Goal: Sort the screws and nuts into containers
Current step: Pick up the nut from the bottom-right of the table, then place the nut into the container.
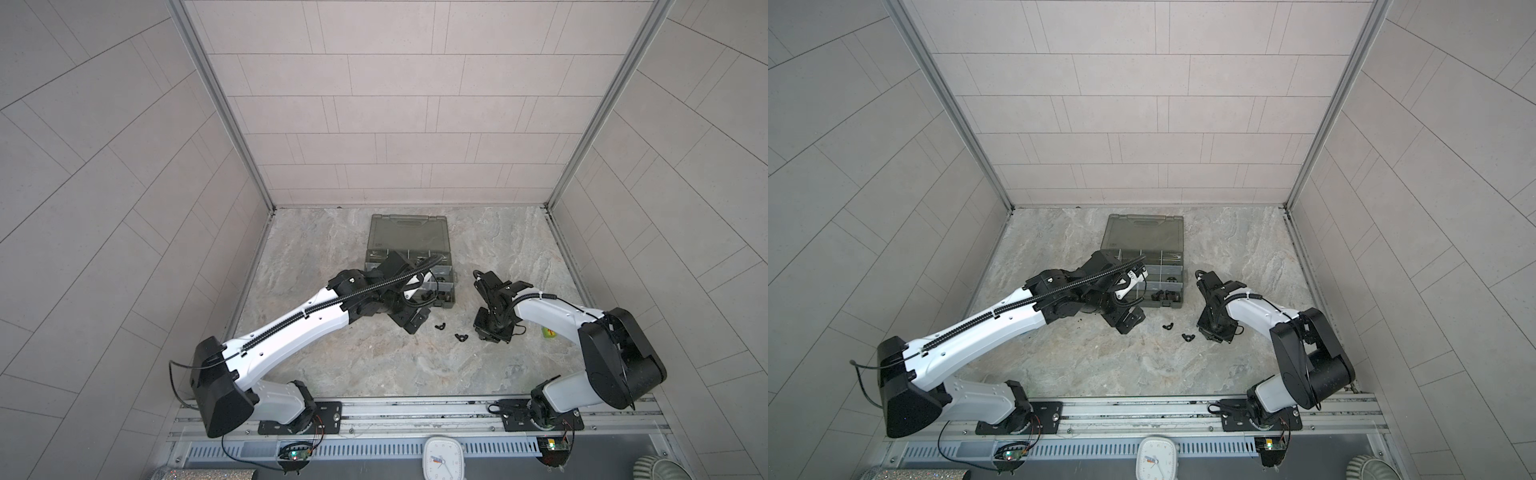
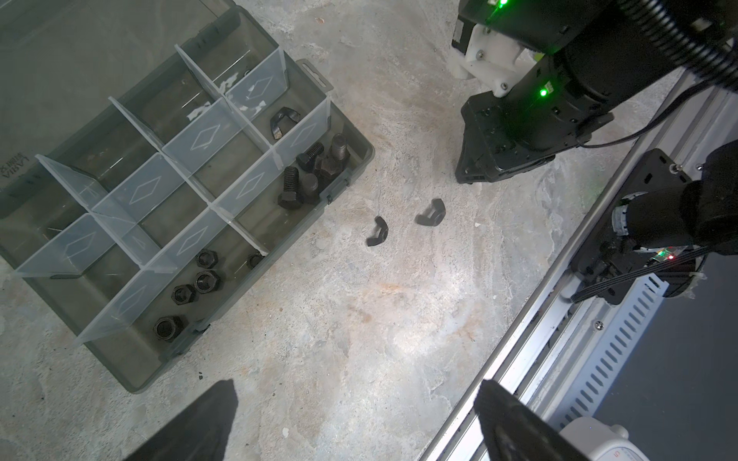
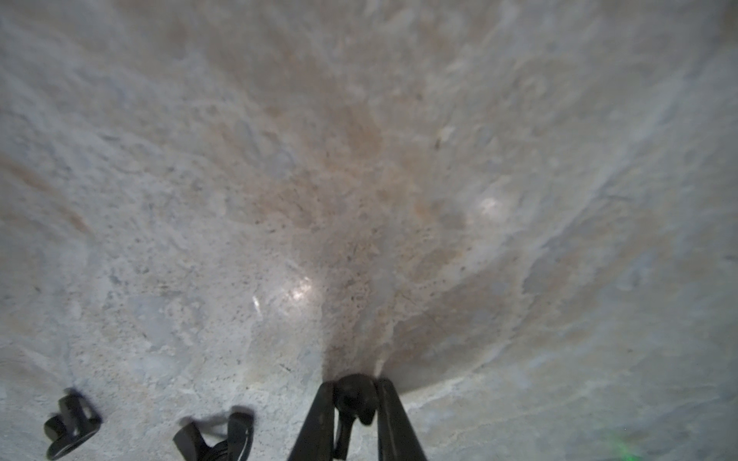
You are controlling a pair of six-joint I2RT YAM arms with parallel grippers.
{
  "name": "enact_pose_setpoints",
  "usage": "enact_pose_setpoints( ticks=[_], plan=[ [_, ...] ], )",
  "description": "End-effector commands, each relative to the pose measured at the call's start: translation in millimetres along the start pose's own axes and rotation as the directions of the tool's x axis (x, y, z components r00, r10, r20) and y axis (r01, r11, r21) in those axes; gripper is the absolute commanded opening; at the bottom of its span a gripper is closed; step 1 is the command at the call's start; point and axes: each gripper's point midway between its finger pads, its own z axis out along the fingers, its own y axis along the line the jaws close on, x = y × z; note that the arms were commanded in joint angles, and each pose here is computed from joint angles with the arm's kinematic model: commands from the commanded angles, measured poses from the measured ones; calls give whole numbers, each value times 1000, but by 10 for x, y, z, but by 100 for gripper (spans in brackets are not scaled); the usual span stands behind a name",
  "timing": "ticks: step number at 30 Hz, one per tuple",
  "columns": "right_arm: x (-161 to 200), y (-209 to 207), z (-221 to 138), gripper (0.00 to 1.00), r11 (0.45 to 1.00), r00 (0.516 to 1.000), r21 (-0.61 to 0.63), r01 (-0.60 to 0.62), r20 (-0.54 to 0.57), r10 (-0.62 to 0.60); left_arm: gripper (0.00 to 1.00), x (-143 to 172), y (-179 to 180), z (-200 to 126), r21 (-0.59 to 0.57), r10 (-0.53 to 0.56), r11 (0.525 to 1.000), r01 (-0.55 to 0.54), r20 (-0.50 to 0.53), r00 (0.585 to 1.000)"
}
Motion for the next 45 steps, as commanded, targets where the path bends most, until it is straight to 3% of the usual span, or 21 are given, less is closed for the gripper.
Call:
enact_pose_setpoints(
  ticks=[1,25,45],
  plan=[
    [-7,3,11,18,1000,1000,17,-1,1,1,100,70,26,-28,-17,13,1000,-13,-11,1000],
    [-246,188,-478,16,988,987,48,145,62,-148,100,-87,137,18,-85,-4,996,3,-7,1000],
    [-742,1138,-750,16,964,963,-80,255,110,-245,100,-244,719,57,-197,-119,974,113,-22,993]
  ],
)
